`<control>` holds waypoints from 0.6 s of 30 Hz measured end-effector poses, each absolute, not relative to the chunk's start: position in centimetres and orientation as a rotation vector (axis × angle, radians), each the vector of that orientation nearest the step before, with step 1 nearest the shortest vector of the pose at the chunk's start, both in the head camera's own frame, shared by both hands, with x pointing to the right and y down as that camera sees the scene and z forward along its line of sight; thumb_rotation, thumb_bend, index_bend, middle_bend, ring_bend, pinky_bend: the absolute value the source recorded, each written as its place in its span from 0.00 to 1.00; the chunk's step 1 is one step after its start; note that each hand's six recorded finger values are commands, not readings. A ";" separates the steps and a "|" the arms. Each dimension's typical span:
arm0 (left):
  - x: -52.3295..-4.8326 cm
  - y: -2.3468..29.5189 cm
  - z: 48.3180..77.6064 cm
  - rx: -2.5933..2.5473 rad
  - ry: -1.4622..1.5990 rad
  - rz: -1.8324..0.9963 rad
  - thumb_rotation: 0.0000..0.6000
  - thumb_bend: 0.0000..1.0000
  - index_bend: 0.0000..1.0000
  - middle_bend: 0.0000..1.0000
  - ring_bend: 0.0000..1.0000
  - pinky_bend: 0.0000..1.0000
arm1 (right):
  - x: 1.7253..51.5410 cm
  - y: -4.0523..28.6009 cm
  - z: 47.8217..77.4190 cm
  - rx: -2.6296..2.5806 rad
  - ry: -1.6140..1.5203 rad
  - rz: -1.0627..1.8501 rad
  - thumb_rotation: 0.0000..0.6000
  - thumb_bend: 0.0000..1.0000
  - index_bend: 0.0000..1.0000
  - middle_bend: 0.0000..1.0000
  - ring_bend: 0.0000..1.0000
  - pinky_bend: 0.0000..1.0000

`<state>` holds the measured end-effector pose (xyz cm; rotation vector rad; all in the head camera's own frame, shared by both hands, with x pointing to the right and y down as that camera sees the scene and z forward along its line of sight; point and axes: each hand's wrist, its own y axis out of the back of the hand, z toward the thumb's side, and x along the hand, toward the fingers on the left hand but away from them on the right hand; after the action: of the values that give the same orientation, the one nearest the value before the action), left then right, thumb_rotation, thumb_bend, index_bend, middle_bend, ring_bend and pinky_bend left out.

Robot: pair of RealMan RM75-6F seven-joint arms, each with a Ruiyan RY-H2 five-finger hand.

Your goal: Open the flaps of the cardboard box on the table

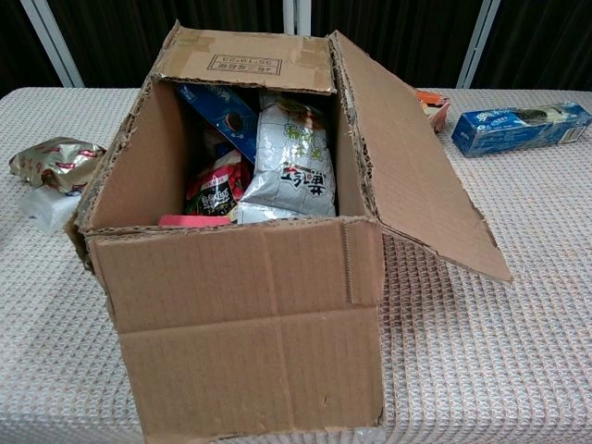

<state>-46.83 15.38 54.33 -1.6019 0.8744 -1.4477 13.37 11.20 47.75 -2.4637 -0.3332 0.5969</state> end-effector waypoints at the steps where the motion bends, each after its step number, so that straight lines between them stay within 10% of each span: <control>1: -46.8 15.3 54.2 -1.600 0.877 -1.443 0.76 0.05 0.19 0.27 0.16 0.24 | 13.5 10.9 48.2 -2.442 -0.336 0.616 1.00 1.00 0.06 0.24 0.00 0.00; 18: -33.3 8.7 53.9 -1.664 0.818 -0.942 1.00 0.06 0.06 0.12 0.12 0.22 | 24.8 6.0 50.7 -2.021 -0.806 0.931 1.00 1.00 0.00 0.00 0.00 0.00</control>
<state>-33.34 8.73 53.95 -1.6642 0.8182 -0.9416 24.79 6.01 50.70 -2.0213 -0.8056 0.9314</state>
